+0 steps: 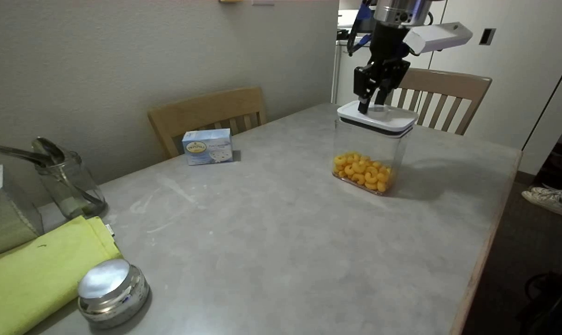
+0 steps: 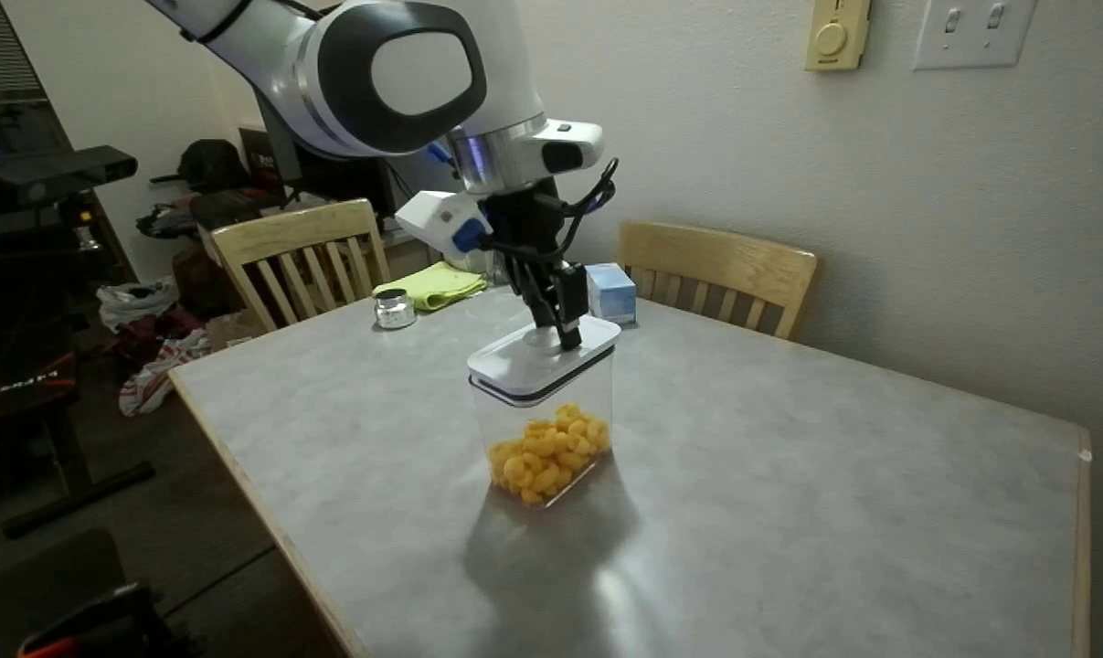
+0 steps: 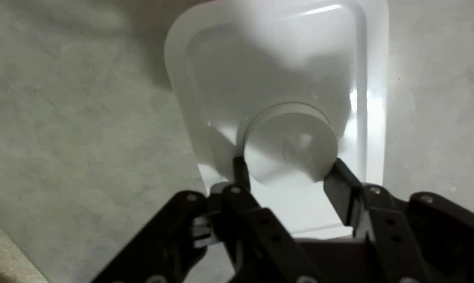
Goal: Put the white lid on top of the food container
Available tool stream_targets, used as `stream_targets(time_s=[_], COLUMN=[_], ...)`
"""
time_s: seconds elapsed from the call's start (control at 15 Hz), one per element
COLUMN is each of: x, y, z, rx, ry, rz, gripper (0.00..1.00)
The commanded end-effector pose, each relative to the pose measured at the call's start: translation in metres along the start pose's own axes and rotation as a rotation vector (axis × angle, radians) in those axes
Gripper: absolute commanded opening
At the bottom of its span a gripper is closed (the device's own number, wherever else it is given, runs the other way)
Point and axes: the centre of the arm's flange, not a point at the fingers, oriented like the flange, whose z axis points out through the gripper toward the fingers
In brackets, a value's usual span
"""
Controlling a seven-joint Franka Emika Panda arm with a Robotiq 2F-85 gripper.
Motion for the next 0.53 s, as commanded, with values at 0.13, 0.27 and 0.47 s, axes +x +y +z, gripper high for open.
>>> stream_targets(time_s=[0.13, 0.27, 0.47], x=[0.0063, 0.0063, 0.0060], y=[0.0036, 0.0003, -0.0022], z=[0.0090, 0.0108, 0.0110], rx=[0.042, 0.058, 0.078], ry=[0.023, 0.013, -0.015], rz=[-0.017, -0.018, -0.010], gripper=[0.26, 0.26, 0.26])
